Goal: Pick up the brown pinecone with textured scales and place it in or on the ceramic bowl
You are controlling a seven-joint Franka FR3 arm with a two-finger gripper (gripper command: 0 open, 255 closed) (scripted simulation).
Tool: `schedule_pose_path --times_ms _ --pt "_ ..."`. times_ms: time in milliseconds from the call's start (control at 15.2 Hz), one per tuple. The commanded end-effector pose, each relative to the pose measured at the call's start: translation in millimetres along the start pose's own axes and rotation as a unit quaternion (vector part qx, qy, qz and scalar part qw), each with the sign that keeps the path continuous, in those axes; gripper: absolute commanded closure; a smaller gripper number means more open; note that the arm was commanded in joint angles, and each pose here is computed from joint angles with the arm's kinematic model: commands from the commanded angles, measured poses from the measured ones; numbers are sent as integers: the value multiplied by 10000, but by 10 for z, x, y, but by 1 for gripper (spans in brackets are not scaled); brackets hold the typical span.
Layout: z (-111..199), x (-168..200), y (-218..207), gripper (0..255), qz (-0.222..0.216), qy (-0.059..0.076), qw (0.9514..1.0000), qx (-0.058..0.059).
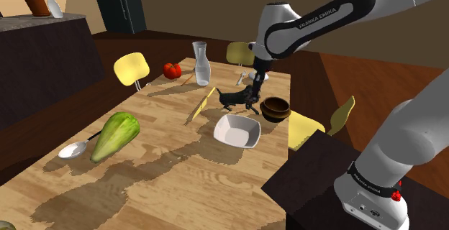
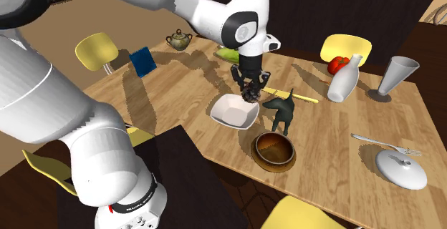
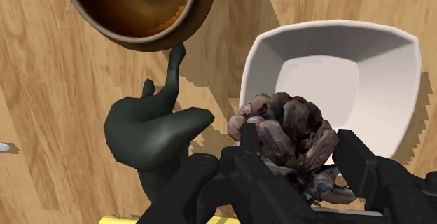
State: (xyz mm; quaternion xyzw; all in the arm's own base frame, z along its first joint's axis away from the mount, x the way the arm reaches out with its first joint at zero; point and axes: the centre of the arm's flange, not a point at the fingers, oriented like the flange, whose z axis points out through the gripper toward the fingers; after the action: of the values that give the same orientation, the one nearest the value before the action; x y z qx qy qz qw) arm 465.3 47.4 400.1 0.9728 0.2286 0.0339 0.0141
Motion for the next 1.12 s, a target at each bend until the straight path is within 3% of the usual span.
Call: schedule_pose_path --times_ms 0,792,1056 --pt "-21 -188 200 255 -9 4 10000 0" --pt "-61 -1100 1535 255 -9 4 10000 0" --pt "149 -1113 1526 255 -9 4 10000 0"
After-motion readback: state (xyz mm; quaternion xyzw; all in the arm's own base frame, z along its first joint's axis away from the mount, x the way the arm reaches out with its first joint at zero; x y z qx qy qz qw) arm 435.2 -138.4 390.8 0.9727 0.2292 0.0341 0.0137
